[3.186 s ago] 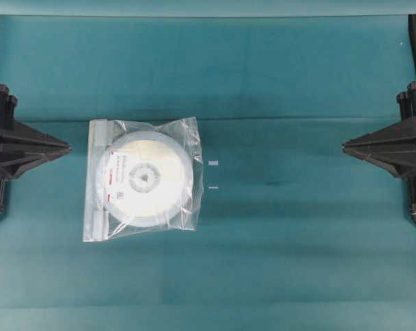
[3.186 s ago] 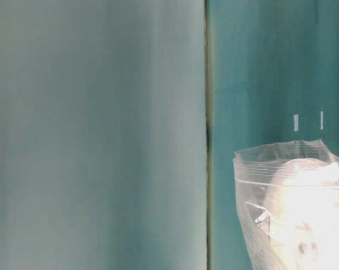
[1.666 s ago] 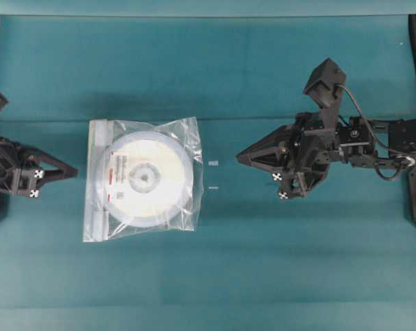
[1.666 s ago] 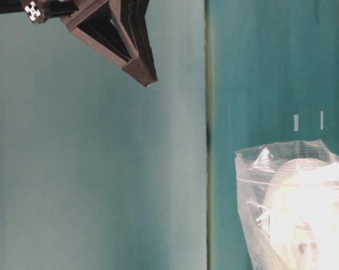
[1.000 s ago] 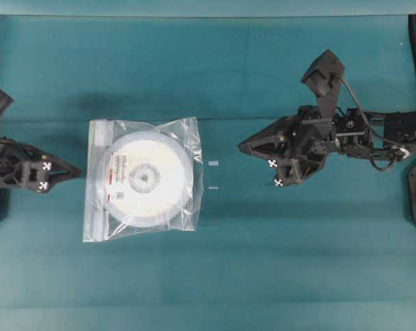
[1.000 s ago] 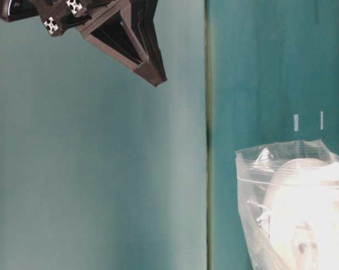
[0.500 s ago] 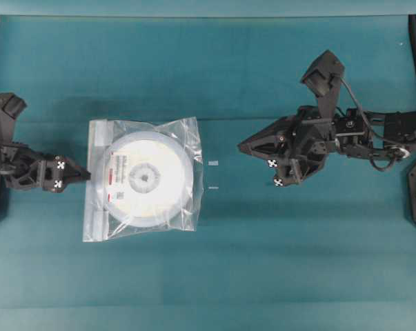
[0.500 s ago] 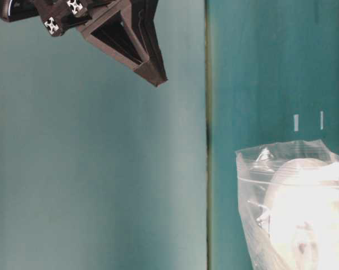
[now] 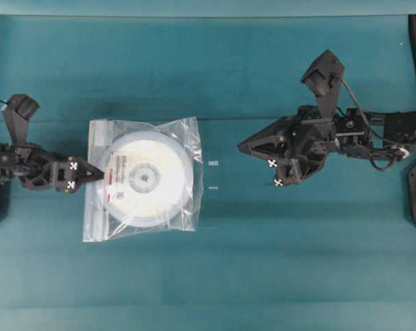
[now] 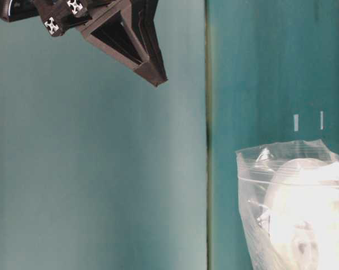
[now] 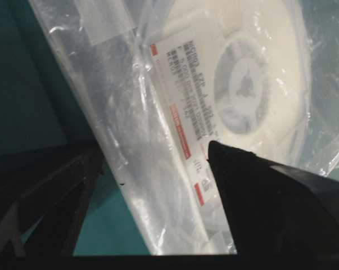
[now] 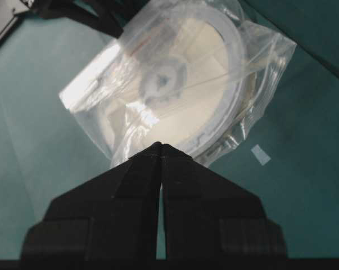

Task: Take out the reel from the clear zip bag.
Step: 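Grasp the left edge of the clear zip bag with the left gripper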

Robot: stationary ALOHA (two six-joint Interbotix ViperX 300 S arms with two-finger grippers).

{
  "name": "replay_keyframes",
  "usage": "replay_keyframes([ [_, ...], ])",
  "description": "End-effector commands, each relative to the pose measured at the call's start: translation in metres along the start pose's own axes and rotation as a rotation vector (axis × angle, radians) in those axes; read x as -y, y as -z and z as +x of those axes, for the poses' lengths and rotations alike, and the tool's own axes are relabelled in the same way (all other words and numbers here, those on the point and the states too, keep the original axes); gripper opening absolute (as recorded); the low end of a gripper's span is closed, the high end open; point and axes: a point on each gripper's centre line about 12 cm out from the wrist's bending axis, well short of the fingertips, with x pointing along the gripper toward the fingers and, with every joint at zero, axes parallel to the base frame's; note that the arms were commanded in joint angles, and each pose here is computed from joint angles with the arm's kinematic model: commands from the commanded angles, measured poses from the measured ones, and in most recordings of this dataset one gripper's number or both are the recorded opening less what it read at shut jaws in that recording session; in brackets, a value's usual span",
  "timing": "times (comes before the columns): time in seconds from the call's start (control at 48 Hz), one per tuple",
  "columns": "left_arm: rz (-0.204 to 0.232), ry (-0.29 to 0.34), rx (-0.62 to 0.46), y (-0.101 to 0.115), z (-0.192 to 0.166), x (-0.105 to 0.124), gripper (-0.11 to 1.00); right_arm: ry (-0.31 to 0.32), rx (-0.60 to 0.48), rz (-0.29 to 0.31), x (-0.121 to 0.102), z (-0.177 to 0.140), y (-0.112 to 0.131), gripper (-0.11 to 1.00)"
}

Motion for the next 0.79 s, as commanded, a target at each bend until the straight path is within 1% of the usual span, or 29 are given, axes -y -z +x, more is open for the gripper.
replay_keyframes([
  [0.0,0.005,0.008,-0.007,0.0,0.005,0.005,0.91,-0.013,0.015,0.013,-0.005,-0.001,-0.006,0.0],
  [0.25,0.005,-0.002,-0.011,0.002,0.003,0.001,0.88,-0.009,0.007,0.013,-0.004,-0.001,-0.005,0.0],
  [0.333,0.006,-0.005,-0.012,0.002,0.002,0.0,0.82,-0.009,0.008,0.013,-0.005,-0.001,-0.005,0.0],
  [0.437,0.01,-0.014,-0.016,0.003,0.002,0.0,0.64,-0.009,0.007,0.013,-0.004,-0.001,-0.005,0.0],
  [0.583,0.014,-0.049,-0.029,0.003,0.003,-0.004,0.27,-0.007,0.006,0.014,-0.004,-0.001,-0.004,0.0],
  [0.666,0.015,-0.071,-0.037,0.004,0.003,-0.006,0.1,-0.007,0.004,0.014,-0.004,-0.001,-0.003,0.0],
  [0.729,0.015,-0.087,-0.043,0.005,0.002,-0.008,0.02,-0.01,0.004,0.013,-0.005,-0.001,-0.004,0.0],
  [0.771,0.016,-0.09,-0.042,0.004,0.003,-0.008,-0.01,-0.009,-0.001,0.016,-0.005,0.0,-0.002,0.0],
])
